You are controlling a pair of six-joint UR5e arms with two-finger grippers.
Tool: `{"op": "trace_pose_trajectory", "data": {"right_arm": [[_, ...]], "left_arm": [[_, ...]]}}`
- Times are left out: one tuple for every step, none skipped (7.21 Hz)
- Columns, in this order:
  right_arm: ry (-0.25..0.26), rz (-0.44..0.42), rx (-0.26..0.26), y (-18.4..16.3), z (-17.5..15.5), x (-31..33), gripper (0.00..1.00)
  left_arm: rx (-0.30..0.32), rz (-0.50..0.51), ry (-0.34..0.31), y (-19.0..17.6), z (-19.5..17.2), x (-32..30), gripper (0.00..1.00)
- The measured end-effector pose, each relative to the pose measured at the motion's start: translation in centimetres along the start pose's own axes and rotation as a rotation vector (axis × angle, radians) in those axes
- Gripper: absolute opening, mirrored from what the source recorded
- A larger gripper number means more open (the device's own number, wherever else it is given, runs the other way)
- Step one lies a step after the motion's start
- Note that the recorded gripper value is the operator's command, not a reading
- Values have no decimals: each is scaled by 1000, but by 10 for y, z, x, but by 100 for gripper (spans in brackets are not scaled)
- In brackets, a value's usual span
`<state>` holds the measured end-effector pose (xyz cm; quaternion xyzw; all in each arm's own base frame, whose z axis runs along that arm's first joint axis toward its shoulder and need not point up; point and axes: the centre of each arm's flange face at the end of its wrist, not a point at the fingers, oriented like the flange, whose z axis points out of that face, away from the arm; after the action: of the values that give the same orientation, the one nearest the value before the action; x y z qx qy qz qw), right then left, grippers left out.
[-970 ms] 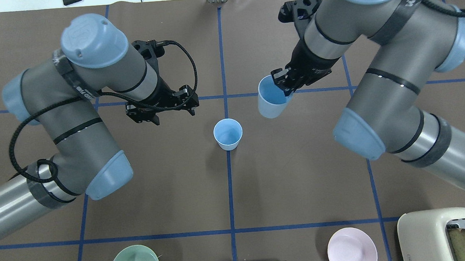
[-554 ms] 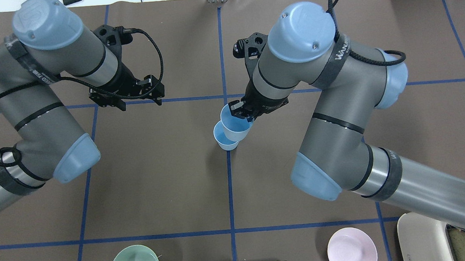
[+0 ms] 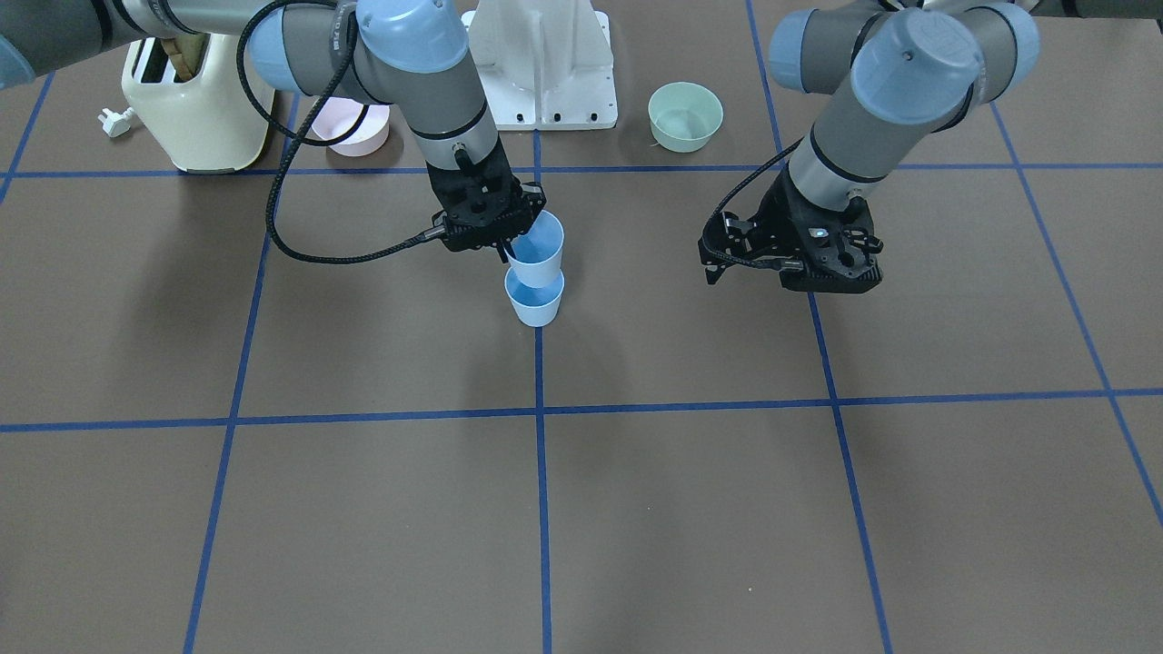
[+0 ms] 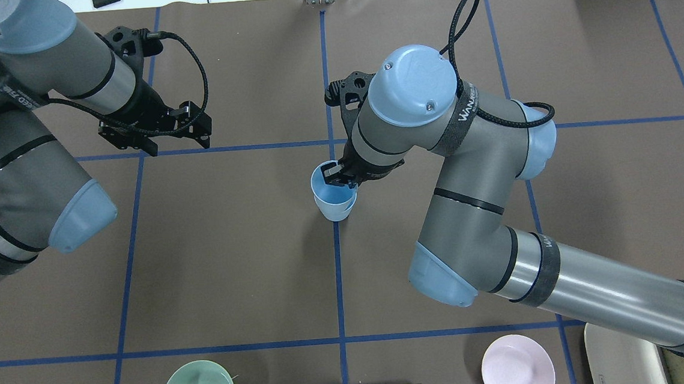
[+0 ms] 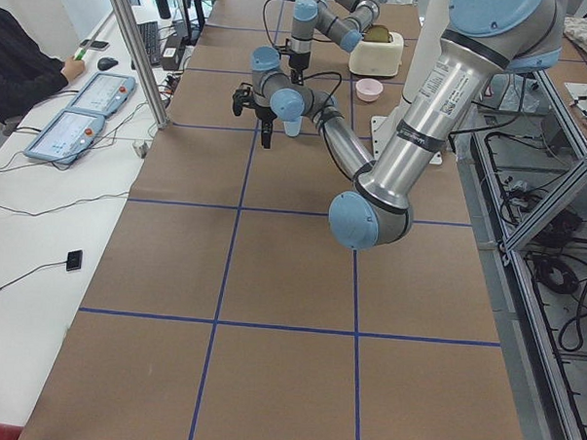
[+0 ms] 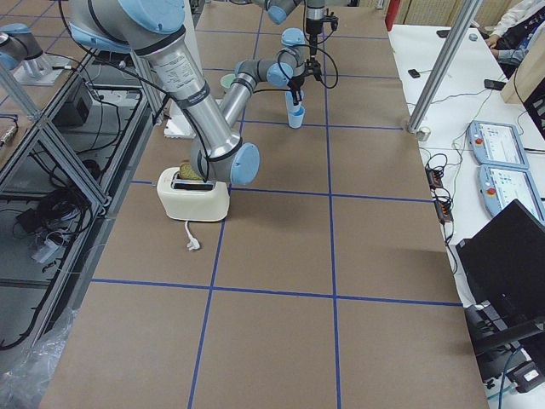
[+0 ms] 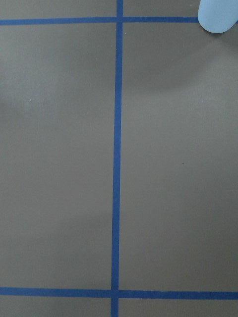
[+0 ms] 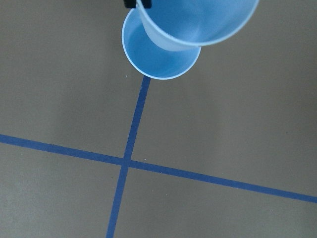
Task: Stack blue cups with both arms
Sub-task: 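Open the right gripper and lift it away from the stacked cups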
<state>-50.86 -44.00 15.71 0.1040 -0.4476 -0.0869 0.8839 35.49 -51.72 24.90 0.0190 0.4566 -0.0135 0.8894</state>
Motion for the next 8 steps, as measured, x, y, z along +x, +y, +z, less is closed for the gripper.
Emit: {"op": "trace_pose_trajectory", "data": {"right_arm": [[4, -1, 3, -1, 1, 0, 0], [9, -2, 9, -1, 2, 1, 0], [15, -1, 17, -2, 3, 2, 0], [19, -1, 23, -3, 3, 2, 0], [26, 2, 31, -5, 4, 3, 43], [33, 1, 41, -6, 6, 4, 99], [28, -4, 52, -8, 8, 5, 100], [16, -11, 60, -9, 11, 5, 100]], "left_arm": [[-1, 0, 0, 0, 0, -1, 96], [-1, -1, -1, 0, 0, -1, 96], [-2, -1, -2, 0, 1, -2, 96], [-1, -1, -2, 0, 1, -2, 96], [-1, 0, -2, 0, 1, -2, 96], [-2, 0, -2, 0, 2, -2, 96], [-2, 0, -2, 0, 1, -2, 96], [-2, -1, -2, 0, 1, -2, 96]]}}
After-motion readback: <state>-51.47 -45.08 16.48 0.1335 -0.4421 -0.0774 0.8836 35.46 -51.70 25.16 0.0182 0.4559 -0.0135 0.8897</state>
